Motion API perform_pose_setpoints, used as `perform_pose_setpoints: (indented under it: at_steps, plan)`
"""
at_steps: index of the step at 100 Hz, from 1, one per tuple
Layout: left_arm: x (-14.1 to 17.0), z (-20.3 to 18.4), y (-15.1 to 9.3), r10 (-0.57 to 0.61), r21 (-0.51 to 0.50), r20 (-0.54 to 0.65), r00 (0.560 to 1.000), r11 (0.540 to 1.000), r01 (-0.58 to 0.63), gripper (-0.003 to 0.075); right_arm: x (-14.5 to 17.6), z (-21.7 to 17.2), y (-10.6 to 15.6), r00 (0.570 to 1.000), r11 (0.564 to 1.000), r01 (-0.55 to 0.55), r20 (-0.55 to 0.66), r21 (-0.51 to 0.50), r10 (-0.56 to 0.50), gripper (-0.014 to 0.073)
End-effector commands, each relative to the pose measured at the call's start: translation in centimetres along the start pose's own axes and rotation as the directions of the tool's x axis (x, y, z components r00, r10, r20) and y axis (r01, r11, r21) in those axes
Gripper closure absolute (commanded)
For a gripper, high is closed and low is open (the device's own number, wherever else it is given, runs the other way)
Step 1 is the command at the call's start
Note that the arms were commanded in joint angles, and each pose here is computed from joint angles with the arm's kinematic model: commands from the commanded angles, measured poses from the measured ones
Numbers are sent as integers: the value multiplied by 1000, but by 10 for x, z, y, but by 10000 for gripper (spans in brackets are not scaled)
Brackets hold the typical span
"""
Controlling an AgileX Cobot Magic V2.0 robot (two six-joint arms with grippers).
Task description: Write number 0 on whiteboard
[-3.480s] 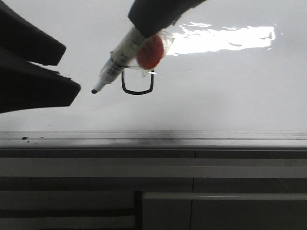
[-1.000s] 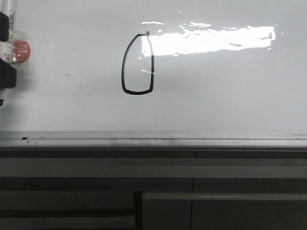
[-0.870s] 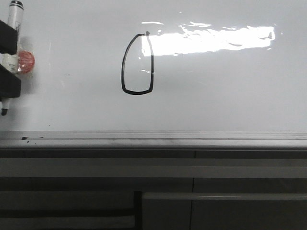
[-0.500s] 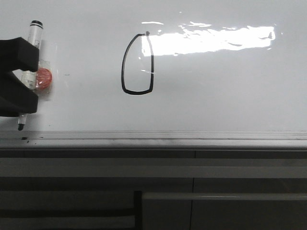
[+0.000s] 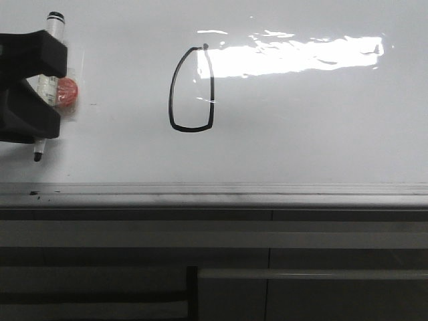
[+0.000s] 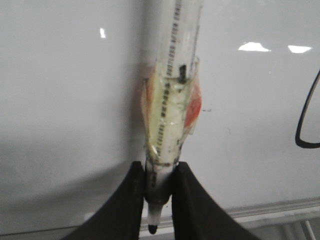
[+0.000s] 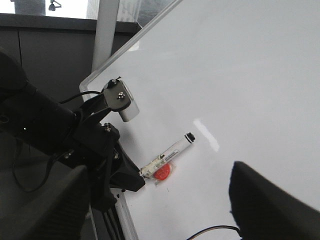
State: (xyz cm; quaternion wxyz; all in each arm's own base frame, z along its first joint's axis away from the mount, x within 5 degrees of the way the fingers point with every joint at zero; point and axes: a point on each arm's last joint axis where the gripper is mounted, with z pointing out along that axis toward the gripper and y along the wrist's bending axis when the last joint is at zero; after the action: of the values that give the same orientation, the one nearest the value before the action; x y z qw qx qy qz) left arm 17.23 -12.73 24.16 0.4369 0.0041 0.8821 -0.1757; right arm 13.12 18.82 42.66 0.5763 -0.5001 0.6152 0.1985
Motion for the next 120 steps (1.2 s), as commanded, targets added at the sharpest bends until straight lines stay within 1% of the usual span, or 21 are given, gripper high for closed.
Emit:
perform_pose_setpoints:
  at_steps: [1, 15, 30, 57, 66, 75, 80, 90, 97, 104, 120]
  plan:
    - [-13, -4, -6, 24, 19, 54, 998, 999, -25, 740, -19, -14, -8, 994, 998, 6, 113, 58, -13, 100]
    - [-9, 4, -6, 10, 2, 35, 999, 1000, -10, 740, -19, -14, -8, 994, 998, 6, 113, 58, -13, 100]
    - [-4, 11, -7, 21, -7, 4, 1000, 1000, -21, 740, -19, -13, -7, 994, 998, 7, 111, 57, -13, 100]
    - [-4, 12, -6, 22, -13, 5, 1000, 1000, -22, 739, -19, -13, -7, 994, 999, 7, 106, 54, -13, 100]
    - [-5, 12, -6, 39, -12, 10, 999, 999, -39, 727, -19, -13, -7, 994, 999, 7, 106, 54, -13, 100]
    - [-6, 12, -7, 79, -8, 24, 997, 997, -79, 653, -19, -13, -7, 994, 999, 7, 106, 54, -13, 100]
    - [-7, 12, -7, 96, -10, 30, 995, 995, -96, 589, -19, -13, -7, 994, 999, 7, 106, 54, -13, 100]
    - [-7, 12, -6, 99, -14, 32, 995, 995, -98, 431, -19, -13, -7, 994, 999, 7, 106, 54, -13, 100]
    - [-7, 12, -6, 99, -14, 32, 995, 995, -98, 358, -19, -13, -7, 994, 999, 7, 106, 54, -13, 100]
    - [-7, 12, -6, 100, -14, 33, 994, 995, -100, 329, -19, -13, -7, 994, 999, 7, 106, 54, -13, 100]
    - [-10, 8, -7, 120, -5, 54, 991, 993, -120, 329, -19, -13, -7, 994, 999, 7, 106, 54, -13, 100]
